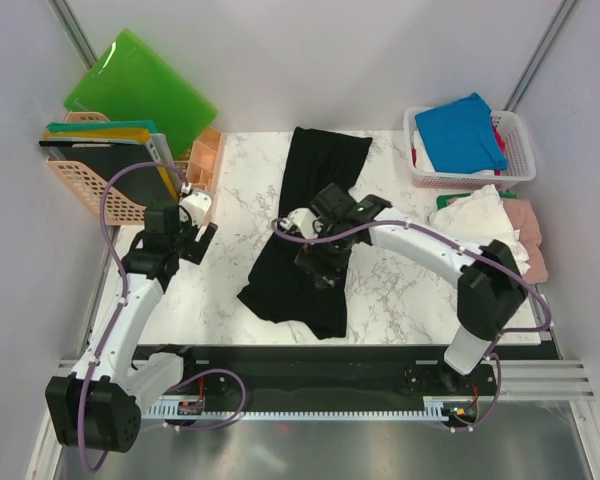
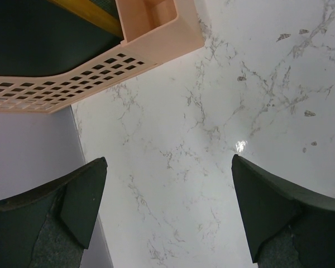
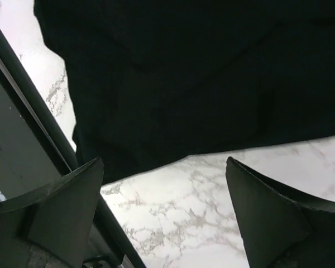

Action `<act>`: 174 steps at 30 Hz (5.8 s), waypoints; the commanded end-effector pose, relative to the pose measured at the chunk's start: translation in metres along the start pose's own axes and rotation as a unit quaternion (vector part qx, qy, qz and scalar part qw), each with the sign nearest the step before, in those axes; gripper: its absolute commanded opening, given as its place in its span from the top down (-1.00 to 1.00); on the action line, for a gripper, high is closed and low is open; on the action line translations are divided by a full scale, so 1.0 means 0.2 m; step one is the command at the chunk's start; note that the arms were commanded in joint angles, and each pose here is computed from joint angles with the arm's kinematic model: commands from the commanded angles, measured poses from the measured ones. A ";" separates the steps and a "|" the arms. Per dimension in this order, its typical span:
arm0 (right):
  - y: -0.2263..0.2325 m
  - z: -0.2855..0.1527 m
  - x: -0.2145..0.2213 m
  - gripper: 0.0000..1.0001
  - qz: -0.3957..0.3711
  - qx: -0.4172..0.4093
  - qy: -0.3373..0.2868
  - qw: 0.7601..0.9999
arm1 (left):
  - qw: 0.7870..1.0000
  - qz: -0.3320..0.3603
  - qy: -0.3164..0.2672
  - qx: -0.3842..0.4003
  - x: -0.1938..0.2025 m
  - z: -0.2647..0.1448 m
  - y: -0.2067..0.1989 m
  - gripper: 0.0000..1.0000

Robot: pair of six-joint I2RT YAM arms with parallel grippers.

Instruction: Fold and stack the t-shirts

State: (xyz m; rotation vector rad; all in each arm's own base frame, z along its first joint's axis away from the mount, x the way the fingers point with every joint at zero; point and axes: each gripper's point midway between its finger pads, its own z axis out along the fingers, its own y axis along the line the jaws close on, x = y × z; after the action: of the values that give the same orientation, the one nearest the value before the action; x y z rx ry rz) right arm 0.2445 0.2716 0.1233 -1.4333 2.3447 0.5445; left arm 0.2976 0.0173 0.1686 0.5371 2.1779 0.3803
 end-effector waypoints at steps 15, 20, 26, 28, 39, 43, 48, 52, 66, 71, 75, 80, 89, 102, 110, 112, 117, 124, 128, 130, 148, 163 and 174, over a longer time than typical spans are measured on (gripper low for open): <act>0.11 0.52 -0.31 -0.96 -0.043 -0.014 -0.003 0.999 | 0.998 -0.025 -0.018 -0.052 -0.01 0.01 0.17 -1.00; 0.15 0.66 -0.20 -0.96 -0.046 -0.025 0.025 0.998 | 0.998 -0.028 -0.013 -0.057 0.03 0.01 0.20 -1.00; 0.32 0.68 -0.07 -0.96 -0.077 -0.066 0.055 0.993 | 0.998 -0.030 -0.010 -0.056 0.05 0.02 0.19 -1.00; 0.36 0.66 0.01 -0.96 -0.092 -0.078 0.081 0.989 | 0.998 -0.030 -0.008 -0.054 0.06 0.02 0.19 -1.00; 0.38 0.51 0.42 -0.96 -0.141 -0.091 0.169 0.971 | 0.998 -0.034 -0.011 -0.045 0.06 0.03 0.17 -1.00; 0.38 0.49 0.45 -0.96 -0.140 -0.093 0.173 0.971 | 0.998 -0.041 -0.017 -0.039 0.04 0.03 0.17 -1.00; 0.42 0.42 0.33 -0.96 -0.158 -0.104 0.130 0.973 | 0.998 -0.043 -0.025 -0.038 0.01 0.02 0.17 -1.00; 0.45 0.14 -0.03 -0.96 -0.205 -0.067 0.013 0.976 | 0.998 -0.030 -0.034 -0.036 0.02 0.00 0.16 -1.00; -0.20 -0.31 -0.40 -0.96 -0.104 0.303 -0.133 0.938 | 0.999 -0.040 -0.014 -0.002 0.07 0.05 0.08 -1.00; -0.50 -0.19 -0.54 -0.59 -0.007 0.258 -0.153 0.954 | 0.998 -0.055 -0.011 0.015 0.03 0.06 0.07 -1.00; -0.68 -0.07 -0.67 -0.18 0.003 0.268 -0.150 0.952 | 0.998 -0.052 -0.015 0.013 0.02 0.04 0.08 -1.00; -0.92 0.06 -0.73 -0.39 0.037 0.292 -0.140 0.945 | 0.999 -0.035 -0.012 0.001 0.06 0.00 0.09 -1.00; -1.14 0.25 -0.63 -0.15 0.082 0.312 -0.107 0.941 | 1.000 -0.015 -0.005 -0.007 0.13 -0.04 0.08 -1.00; -1.32 0.35 -0.38 0.00 0.135 0.293 -0.082 0.943 | 1.000 -0.023 -0.007 0.013 0.11 -0.01 0.05 -1.00; -1.29 0.37 -0.40 -0.01 0.137 0.273 -0.090 0.948 | 1.000 -0.019 0.002 0.011 0.15 0.00 0.04 -1.00; -1.28 0.38 -0.39 -0.01 0.137 0.269 -0.087 0.949 | 1.000 -0.021 0.001 0.012 0.15 0.00 0.04 -1.00; -1.26 0.42 -0.34 -0.01 0.140 0.258 -0.075 0.953 | 1.000 -0.022 -0.002 0.012 0.13 0.00 0.05 -1.00; -1.23 0.45 -0.36 -0.01 0.138 0.239 -0.082 0.958 | 1.000 -0.024 0.002 0.017 0.14 0.01 0.03 -1.00; -1.27 0.51 -0.36 0.01 0.135 0.242 -0.069 0.958 | 1.000 -0.025 0.001 0.017 0.14 0.01 0.03 -1.00; -1.29 0.52 -0.37 0.01 0.136 0.242 -0.069 0.958 | 1.000 -0.023 0.002 0.013 0.15 0.01 0.04 -1.00; -1.49 0.60 -0.39 -0.66 0.127 0.319 -0.060 0.937 | 0.999 -0.029 0.006 0.025 0.17 0.01 0.00 -1.00; -1.21 -0.62 -0.66 -0.96 0.117 0.446 -0.274 0.844 | 0.998 -0.026 -0.027 0.044 0.06 -0.01 0.00 -1.00; -0.99 -0.78 -0.13 -0.96 0.138 0.408 -0.194 0.881 | 0.986 -0.008 -0.032 0.162 0.02 -0.08 -0.17 -1.00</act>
State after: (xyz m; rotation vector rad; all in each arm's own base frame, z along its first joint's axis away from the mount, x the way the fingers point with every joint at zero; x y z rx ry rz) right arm 0.4407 0.1561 0.2937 -0.4541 1.8532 -0.1335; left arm 0.2750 0.0079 0.1444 0.6024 2.2264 0.1286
